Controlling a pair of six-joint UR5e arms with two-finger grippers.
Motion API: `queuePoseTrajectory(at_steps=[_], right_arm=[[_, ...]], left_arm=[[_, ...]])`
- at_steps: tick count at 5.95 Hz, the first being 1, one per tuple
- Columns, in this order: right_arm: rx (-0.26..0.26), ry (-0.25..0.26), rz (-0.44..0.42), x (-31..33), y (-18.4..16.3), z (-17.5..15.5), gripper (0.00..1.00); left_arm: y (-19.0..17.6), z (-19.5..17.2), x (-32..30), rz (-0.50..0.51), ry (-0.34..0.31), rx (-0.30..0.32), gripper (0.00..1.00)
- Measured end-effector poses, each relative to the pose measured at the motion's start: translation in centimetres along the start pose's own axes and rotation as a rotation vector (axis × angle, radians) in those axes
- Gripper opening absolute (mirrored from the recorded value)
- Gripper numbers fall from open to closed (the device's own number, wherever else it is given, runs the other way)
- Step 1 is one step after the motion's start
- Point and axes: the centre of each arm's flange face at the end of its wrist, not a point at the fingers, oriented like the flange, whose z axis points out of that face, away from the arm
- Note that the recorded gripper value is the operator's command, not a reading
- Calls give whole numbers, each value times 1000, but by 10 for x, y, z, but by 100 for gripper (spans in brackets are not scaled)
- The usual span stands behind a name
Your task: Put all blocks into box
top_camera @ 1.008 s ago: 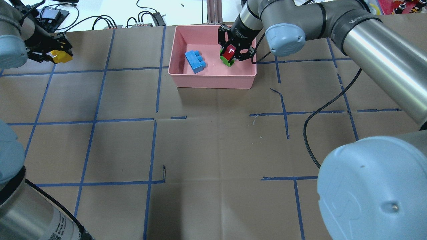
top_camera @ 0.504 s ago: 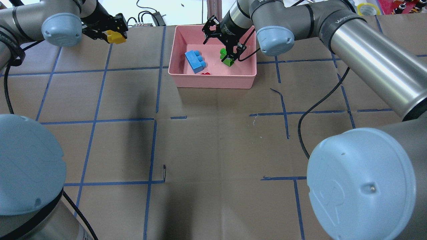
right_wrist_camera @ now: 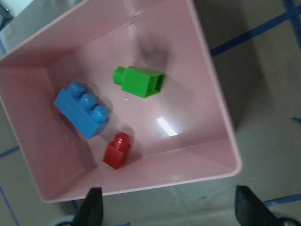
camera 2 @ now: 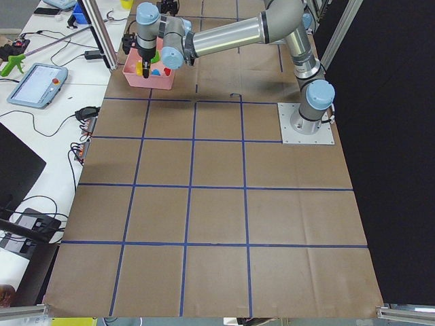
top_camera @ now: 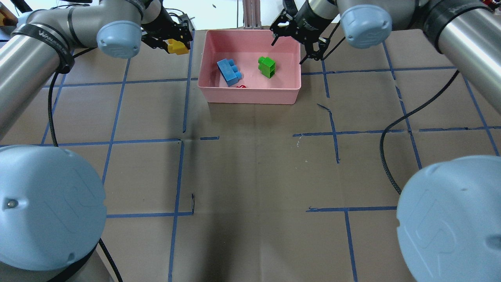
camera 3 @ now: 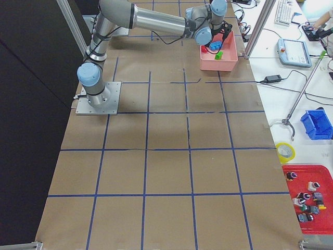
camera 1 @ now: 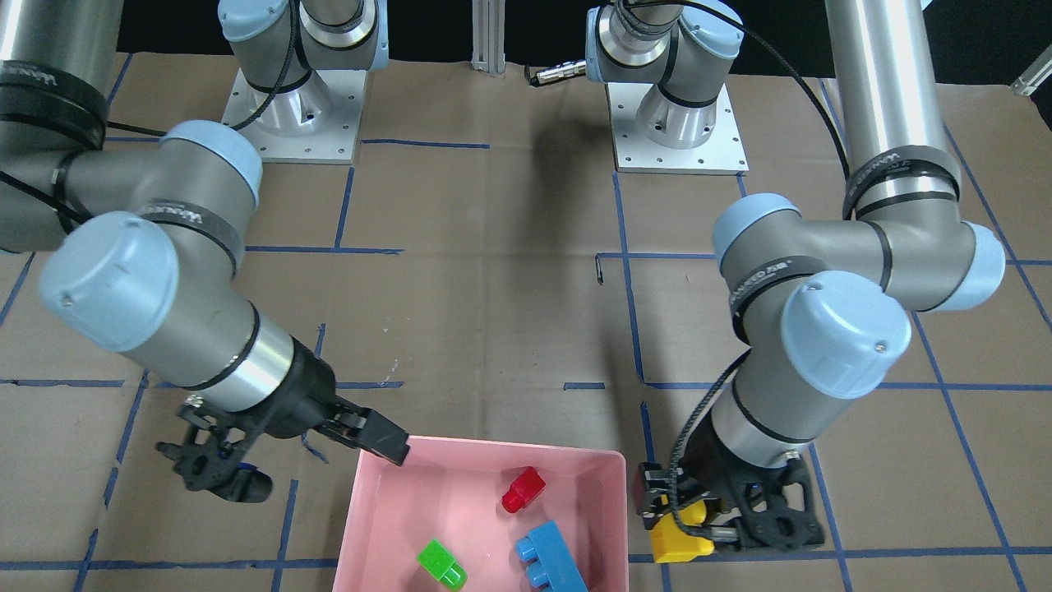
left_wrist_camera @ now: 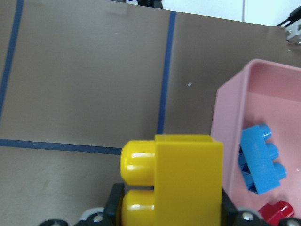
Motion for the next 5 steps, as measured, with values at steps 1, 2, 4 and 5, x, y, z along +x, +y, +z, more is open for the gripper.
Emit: queuePoseTrajectory(at_steps=[1, 2, 4, 5], right_arm=[[16, 111, -100, 30, -5, -25, 100], [46, 251, -205, 52, -6, -45, 100], [45, 403, -322, 87, 33, -74, 100], [30, 413, -335, 99, 71, -79, 100]], left_arm=[[1, 18, 39, 10, 8, -7, 39], [3, 37, 71, -2, 13, -18, 96], [4, 46, 94, -12, -51, 31, 100], [2, 35, 93, -8, -87, 59, 100]])
